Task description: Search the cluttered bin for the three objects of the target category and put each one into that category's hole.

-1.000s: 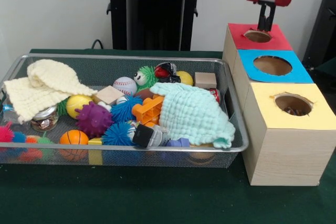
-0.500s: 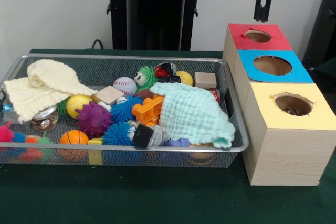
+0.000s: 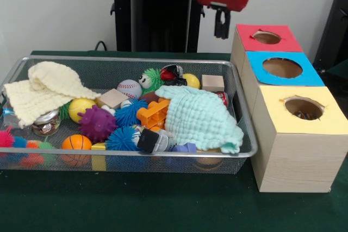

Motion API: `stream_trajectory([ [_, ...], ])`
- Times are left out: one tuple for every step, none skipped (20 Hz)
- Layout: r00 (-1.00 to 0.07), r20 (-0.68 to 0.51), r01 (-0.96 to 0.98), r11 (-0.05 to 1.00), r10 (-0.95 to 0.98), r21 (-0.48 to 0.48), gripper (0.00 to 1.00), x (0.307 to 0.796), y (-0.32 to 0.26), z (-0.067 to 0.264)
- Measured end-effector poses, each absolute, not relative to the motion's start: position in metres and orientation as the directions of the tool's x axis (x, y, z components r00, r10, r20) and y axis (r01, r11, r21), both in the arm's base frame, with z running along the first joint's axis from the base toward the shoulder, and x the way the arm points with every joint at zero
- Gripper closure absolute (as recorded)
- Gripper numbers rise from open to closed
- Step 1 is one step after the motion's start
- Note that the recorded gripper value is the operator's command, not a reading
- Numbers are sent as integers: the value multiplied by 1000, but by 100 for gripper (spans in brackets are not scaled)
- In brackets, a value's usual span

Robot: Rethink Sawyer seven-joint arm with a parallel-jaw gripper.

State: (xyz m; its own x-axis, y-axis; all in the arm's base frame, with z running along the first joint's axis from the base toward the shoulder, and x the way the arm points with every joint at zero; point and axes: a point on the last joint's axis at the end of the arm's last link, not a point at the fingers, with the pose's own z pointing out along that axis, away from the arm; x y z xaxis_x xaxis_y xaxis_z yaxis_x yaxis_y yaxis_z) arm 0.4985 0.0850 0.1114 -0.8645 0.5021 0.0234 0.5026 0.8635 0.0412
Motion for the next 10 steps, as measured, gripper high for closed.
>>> stream_trajectory([
  [-867,24,499,866,499,42,100,498,79,110],
  [-867,26,498,866,498,42,100,498,76,109],
  [-871,28,491,870,490,46,100,498,63,106],
  [-871,29,491,870,490,46,100,498,62,105],
  [-877,30,480,876,479,53,100,499,48,103],
  [-879,31,477,877,476,56,100,499,44,101],
  [-881,32,473,879,472,58,100,498,42,100],
  [-883,32,469,881,468,59,100,498,39,99],
  [-888,35,460,886,459,61,100,497,34,97],
  [-891,38,454,889,453,62,100,495,32,95],
])
